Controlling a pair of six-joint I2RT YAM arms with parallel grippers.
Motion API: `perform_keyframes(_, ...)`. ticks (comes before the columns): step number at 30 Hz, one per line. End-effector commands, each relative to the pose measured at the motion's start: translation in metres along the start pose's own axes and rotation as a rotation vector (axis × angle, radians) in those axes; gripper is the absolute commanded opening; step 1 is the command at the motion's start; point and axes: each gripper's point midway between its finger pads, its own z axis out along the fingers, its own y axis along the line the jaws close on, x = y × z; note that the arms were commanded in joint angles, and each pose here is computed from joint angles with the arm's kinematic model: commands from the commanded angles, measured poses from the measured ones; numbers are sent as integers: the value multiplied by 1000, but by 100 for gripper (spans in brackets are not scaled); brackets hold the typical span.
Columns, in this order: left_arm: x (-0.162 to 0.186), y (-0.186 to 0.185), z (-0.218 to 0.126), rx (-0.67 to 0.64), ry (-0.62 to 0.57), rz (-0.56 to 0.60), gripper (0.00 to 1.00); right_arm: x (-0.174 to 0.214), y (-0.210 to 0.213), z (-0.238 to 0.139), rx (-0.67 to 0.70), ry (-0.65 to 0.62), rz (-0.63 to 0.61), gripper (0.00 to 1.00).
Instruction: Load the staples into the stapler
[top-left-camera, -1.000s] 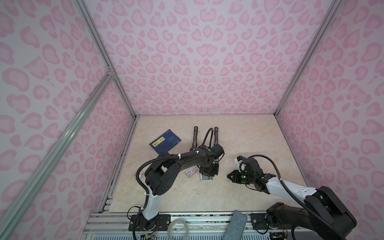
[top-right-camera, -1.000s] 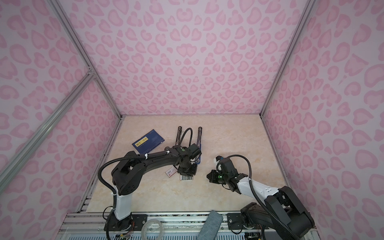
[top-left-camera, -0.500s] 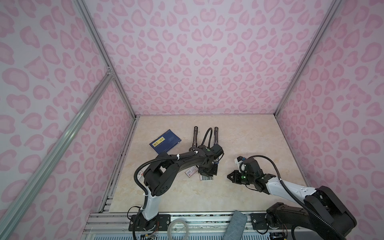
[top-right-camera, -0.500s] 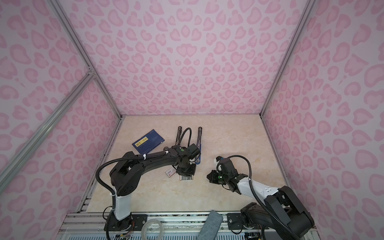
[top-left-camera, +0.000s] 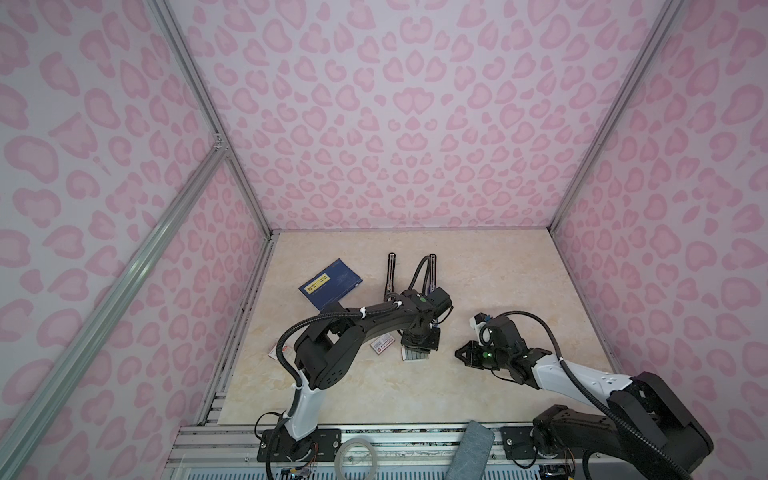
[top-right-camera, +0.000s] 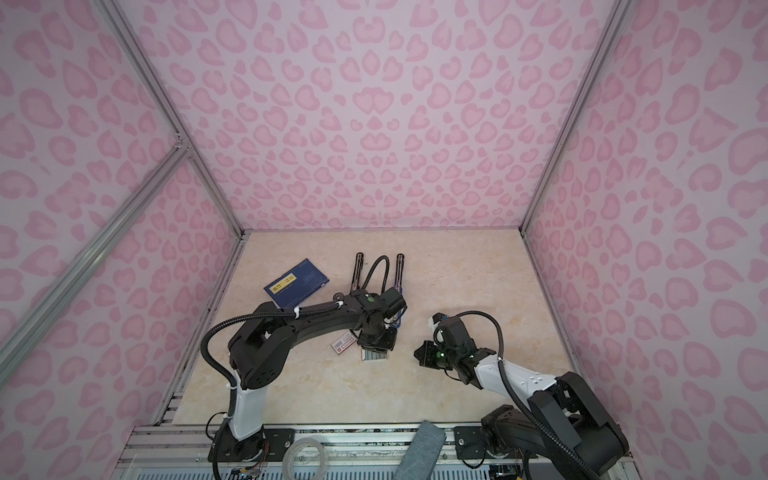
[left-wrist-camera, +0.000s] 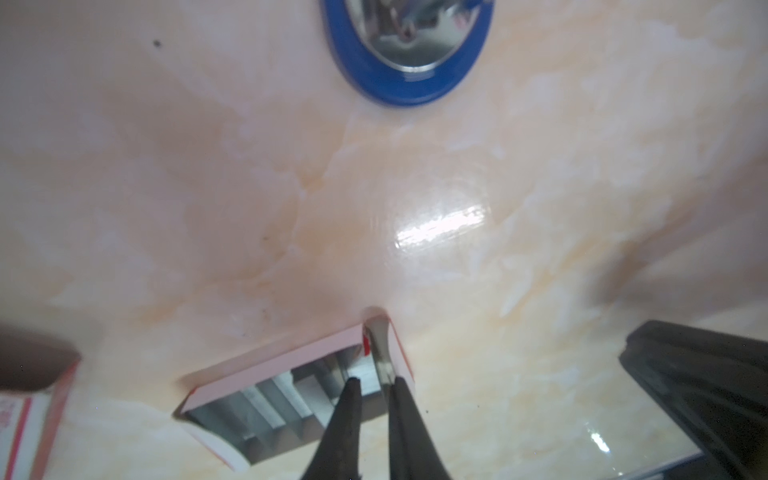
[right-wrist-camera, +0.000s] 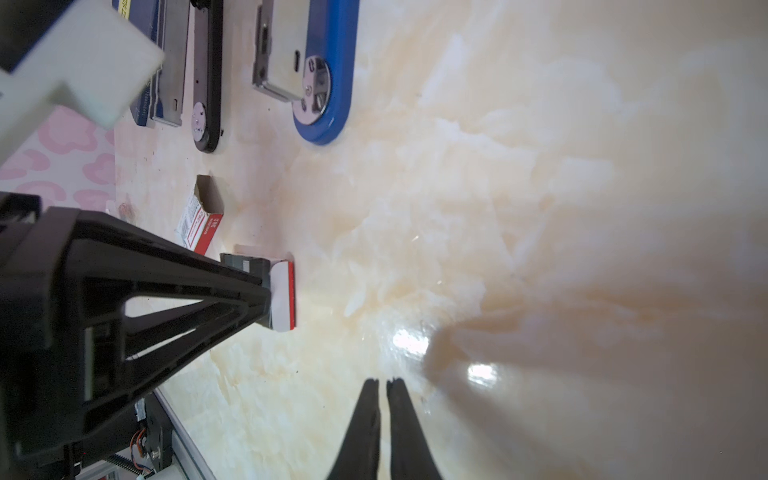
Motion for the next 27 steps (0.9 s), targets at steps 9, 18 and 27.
perform_keyframes(9,2,1,5,-30,28,23,19,-1,1,-1,-14,-7,-8,10)
perform_keyframes(18,1,4,7,-48,25,20,16,-3,1,-3,-15,-12,-8,10)
perform_keyframes(27,-3,3,6,-50,9,20,16,-3,0,-2,-14,-8,-8,10)
